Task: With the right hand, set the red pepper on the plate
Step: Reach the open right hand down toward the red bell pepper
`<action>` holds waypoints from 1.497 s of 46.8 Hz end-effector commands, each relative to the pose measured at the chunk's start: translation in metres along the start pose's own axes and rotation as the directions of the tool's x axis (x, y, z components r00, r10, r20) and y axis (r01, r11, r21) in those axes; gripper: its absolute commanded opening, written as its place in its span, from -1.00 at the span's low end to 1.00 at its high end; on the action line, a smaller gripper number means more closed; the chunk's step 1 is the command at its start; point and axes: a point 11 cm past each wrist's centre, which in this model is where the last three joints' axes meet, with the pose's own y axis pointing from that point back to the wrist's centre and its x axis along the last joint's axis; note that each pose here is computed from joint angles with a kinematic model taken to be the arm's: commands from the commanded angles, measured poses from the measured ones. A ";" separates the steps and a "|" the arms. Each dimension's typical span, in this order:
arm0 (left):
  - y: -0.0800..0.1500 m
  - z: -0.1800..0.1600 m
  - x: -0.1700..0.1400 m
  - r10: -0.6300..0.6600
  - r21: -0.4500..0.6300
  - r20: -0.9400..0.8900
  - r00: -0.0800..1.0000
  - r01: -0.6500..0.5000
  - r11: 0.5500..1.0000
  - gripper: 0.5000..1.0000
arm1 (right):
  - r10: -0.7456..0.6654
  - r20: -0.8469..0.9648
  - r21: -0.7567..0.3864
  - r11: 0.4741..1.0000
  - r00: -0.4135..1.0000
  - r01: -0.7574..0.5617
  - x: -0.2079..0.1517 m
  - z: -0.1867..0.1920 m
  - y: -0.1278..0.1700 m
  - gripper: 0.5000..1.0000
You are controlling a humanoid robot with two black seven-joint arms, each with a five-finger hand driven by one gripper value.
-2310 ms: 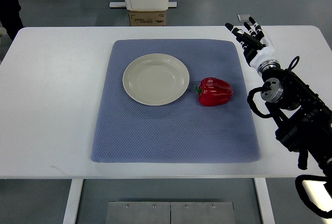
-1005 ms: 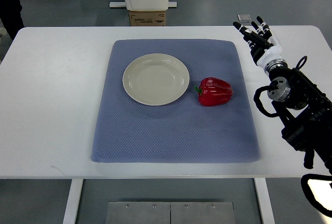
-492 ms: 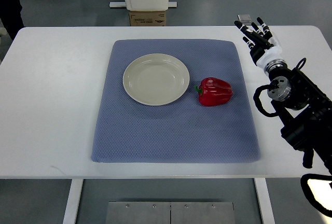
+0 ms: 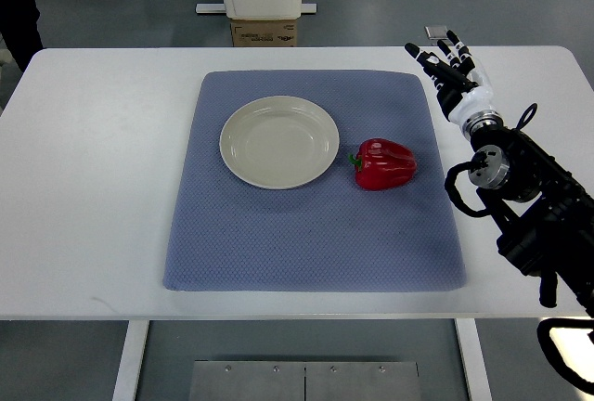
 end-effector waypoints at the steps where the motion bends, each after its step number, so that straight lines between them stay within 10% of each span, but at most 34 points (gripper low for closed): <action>1: 0.000 0.000 0.000 0.000 0.000 0.000 1.000 0.000 1.000 1.00 | -0.014 -0.001 0.007 1.000 1.000 0.014 -0.002 -0.003 -0.001 1.00; 30: 0.000 0.000 0.000 0.000 0.000 0.000 1.000 0.000 1.000 1.00 | -0.238 -0.268 -0.044 0.971 0.934 0.234 -0.013 -0.034 -0.005 0.97; 70: 0.000 0.000 0.000 0.000 0.000 0.000 1.000 0.000 1.000 1.00 | -0.591 -0.757 -0.478 0.792 0.280 0.380 -0.032 -0.035 0.038 0.97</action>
